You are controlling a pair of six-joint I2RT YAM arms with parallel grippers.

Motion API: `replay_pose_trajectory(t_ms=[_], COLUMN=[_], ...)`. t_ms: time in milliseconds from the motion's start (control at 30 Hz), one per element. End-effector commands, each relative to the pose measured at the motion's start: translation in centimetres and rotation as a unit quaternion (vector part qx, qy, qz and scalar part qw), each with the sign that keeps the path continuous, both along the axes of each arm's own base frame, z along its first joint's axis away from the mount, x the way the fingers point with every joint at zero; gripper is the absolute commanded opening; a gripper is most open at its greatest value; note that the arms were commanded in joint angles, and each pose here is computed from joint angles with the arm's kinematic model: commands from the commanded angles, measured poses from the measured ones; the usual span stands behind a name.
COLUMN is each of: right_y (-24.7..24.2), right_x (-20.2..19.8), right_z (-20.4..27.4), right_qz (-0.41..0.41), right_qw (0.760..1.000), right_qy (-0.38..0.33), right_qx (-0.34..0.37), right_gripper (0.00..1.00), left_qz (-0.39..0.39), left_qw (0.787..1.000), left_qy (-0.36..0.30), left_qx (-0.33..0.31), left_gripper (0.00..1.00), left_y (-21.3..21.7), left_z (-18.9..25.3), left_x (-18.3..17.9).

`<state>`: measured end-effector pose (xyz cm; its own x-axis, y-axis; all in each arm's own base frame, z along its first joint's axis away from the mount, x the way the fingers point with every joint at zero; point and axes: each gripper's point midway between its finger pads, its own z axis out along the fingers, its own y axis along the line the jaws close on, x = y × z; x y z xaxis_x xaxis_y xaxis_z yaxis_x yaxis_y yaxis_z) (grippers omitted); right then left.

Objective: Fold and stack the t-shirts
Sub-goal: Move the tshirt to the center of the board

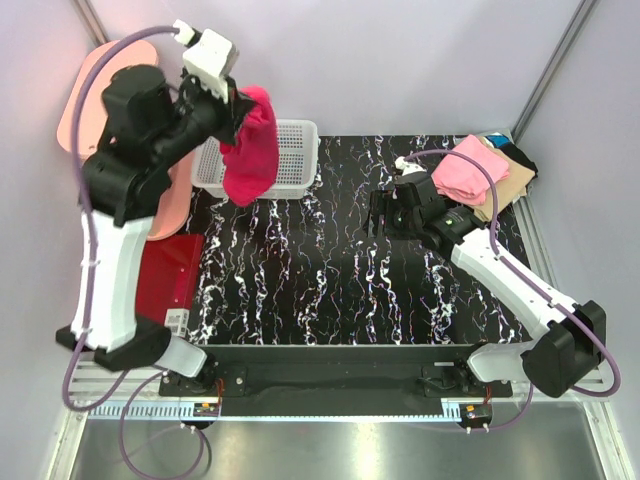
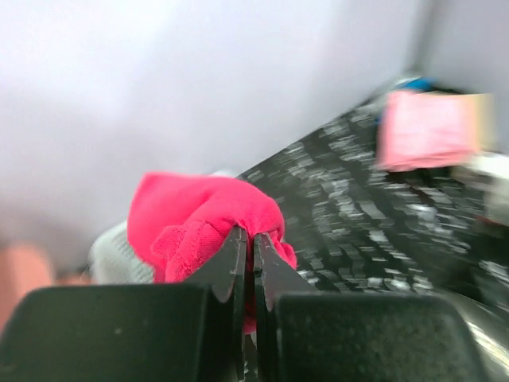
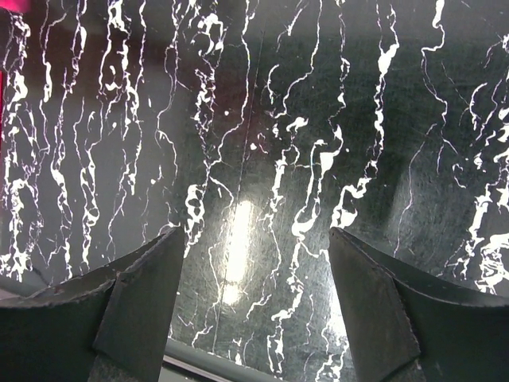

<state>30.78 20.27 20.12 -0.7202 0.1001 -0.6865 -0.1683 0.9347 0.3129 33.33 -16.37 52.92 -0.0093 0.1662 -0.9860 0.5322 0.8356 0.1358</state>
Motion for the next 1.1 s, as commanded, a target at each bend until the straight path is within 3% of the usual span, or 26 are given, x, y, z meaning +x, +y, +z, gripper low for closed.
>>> replay_pose_trajectory(t_ms=[0,133,367,400,500,600,667,833,933,967,1067], right_y=[0.1,-0.4,-1.3,-1.2,-0.7,-0.2,0.5,2.7,4.1,4.8,5.8], right_x=[0.9,1.0,2.0,2.2,3.0,4.1,4.8,6.4,6.9,6.9,6.9], right_z=[1.0,1.8,1.9,1.9,1.1,0.4,-0.3,-0.7,-1.2,-1.1,-1.6], right_qz=[-0.008,-0.019,-0.053,-0.054,-0.059,-0.065,-0.061,-0.046,-0.033,-0.023,-0.013], right_qw=[0.999,0.999,0.997,0.997,0.997,0.997,0.997,0.999,0.999,1.000,1.000], right_qy=[-0.033,-0.046,-0.054,-0.054,-0.043,-0.034,-0.024,-0.017,-0.010,-0.010,-0.003], right_qx=[0.000,0.000,-0.014,-0.014,-0.022,-0.030,-0.028,-0.010,-0.004,0.000,-0.001], right_gripper=[0.80,0.79,0.79,0.79,0.80,0.80,0.80,0.79,0.79,0.79,0.78], left_qz=[-0.111,-0.156,-0.255,-0.267,-0.319,-0.308,-0.265,-0.106,-0.030,-0.004,0.006], left_qw=[0.994,0.984,0.960,0.954,0.929,0.925,0.938,0.970,0.958,0.943,0.924], left_qy=[0.013,0.054,0.073,0.092,0.145,0.180,0.177,0.178,0.258,0.305,0.358], left_qx=[0.019,0.070,0.088,0.098,0.120,0.131,0.138,0.125,0.122,0.129,0.132], left_gripper=[0.00,0.00,0.02,0.30,0.99,0.99,0.99,0.98,0.94,0.87,0.81], left_y=[-3.5,-5.3,-6.9,-6.9,-7.7,-7.8,-6.9,-2.1,2.2,3.8,5.0], left_z=[-0.9,-5.2,-6.6,-7.7,-10.5,-12.5,-13.1,-19.0,-25.0,-28.6,-33.0], left_x=[-5.6,-7.6,-11.5,-12.1,-13.9,-13.3,-12.1,-2.9,3.0,5.1,7.4])
